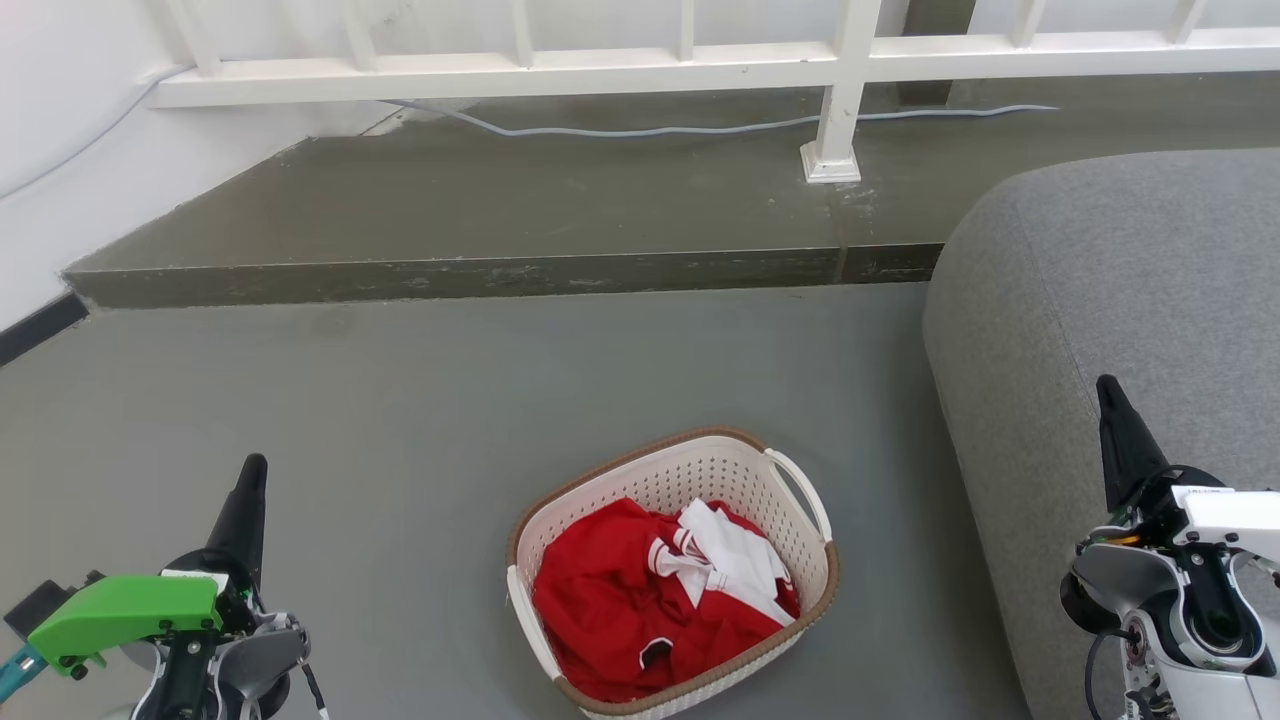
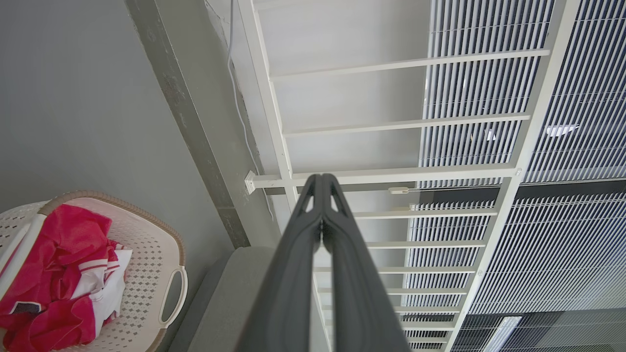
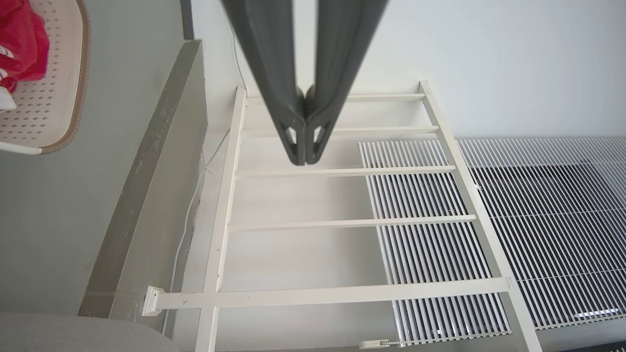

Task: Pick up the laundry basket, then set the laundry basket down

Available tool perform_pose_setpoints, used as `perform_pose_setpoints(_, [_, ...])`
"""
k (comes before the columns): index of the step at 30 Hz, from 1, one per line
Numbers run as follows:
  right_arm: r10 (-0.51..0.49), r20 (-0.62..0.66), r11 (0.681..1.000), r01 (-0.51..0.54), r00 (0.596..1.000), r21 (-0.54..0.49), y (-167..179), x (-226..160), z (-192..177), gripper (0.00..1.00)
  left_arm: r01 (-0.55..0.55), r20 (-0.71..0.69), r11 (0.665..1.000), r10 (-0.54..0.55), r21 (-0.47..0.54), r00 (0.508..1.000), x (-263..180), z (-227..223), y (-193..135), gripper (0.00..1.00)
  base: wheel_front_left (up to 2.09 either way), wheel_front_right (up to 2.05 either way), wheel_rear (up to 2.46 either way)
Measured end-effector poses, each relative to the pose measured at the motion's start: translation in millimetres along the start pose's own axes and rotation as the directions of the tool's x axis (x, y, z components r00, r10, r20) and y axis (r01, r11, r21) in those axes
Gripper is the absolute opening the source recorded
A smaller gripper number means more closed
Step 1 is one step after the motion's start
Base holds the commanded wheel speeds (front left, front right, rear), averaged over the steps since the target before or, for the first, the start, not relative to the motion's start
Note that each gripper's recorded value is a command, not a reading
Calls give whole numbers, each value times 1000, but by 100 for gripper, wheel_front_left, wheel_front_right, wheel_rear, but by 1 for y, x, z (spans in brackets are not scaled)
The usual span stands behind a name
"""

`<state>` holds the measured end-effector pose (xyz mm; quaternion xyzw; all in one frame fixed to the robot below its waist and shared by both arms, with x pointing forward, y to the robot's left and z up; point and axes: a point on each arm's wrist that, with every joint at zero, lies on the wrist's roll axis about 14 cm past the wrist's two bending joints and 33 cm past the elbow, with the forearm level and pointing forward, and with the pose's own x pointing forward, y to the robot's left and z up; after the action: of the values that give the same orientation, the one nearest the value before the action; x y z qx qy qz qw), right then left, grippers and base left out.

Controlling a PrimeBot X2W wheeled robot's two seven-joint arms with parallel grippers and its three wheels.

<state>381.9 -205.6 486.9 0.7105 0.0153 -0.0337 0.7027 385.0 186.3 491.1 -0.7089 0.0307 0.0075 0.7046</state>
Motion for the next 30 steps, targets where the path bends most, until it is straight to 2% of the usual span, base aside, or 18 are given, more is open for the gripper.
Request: perform_pose_setpoints(30, [0,0,1000,0,1000,0,0,0,0,0,0,0,1000,0,0,1000,0,0,0,0,0,0,0])
